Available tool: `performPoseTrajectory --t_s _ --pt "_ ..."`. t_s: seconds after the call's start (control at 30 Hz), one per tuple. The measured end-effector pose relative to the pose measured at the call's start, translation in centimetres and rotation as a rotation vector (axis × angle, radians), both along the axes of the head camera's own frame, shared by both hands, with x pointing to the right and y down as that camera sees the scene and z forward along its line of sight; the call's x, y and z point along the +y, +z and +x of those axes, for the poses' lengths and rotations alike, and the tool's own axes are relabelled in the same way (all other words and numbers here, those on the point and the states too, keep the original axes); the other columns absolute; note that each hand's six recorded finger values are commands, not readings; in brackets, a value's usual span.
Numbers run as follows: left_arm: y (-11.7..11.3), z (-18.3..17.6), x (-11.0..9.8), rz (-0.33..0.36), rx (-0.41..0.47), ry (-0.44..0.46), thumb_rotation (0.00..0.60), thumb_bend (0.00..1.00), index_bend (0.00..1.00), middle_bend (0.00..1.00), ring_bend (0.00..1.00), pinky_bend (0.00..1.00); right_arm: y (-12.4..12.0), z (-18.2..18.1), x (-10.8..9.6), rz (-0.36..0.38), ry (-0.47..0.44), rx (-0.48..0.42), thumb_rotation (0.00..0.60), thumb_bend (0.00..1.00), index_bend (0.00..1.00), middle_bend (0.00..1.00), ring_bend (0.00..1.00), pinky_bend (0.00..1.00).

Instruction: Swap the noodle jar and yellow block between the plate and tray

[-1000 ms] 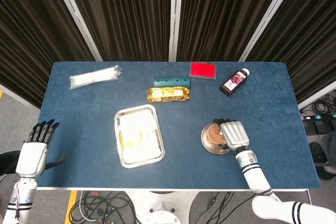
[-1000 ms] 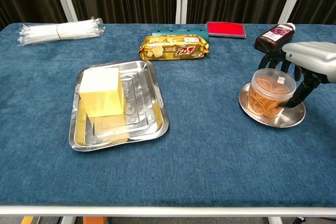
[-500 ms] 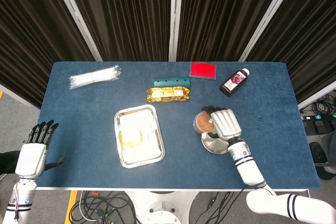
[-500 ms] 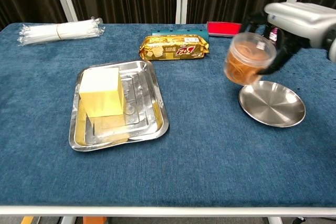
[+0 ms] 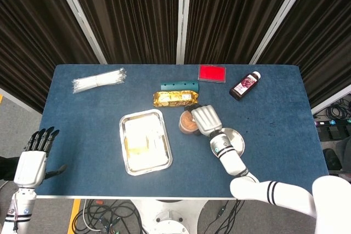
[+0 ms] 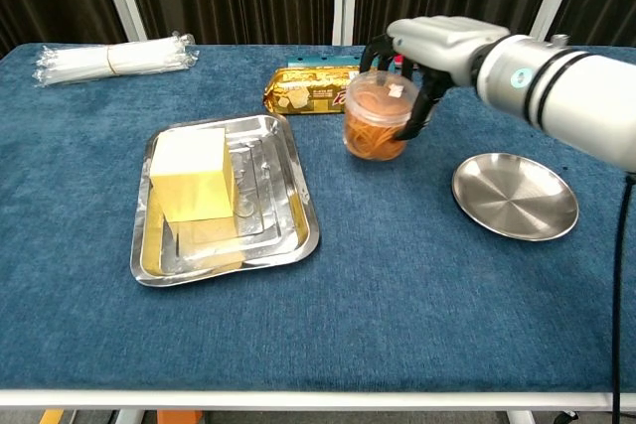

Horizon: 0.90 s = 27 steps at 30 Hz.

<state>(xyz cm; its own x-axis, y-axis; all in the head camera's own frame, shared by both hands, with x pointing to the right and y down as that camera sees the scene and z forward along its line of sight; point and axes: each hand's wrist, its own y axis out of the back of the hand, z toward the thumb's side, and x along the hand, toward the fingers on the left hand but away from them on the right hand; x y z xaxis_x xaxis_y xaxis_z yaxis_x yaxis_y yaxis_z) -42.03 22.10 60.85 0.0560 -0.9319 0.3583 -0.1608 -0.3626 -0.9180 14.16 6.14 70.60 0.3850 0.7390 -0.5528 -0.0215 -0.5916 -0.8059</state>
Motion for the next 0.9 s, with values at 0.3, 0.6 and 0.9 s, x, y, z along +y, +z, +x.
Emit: performPoseTrajectory --t_s 0.3,0.6,0.9 --pt "0.0 -0.3 0.1 -0.002 -0.005 -0.005 0.6 0.01 0.1 0.05 0.0 0.07 1.6 -1.9 0.9 -0.057 -0.031 0.008 0.6 0.12 0.25 0.3 0.21 0.29" --pt "0.1 -0.1 0.0 0.001 -0.007 0.0 0.6 0.01 0.1 0.05 0.0 0.07 1.1 -1.4 0.9 -0.116 -0.029 -0.004 0.6 0.0 0.0 0.0 0.0 0.0" --pt "0.7 1.6 -0.8 -0.028 0.052 0.037 0.6 0.01 0.1 0.05 0.0 0.07 -3.8 3.3 -0.4 -0.011 0.049 -0.043 0.6 0.0 0.0 0.0 0.0 0.0"
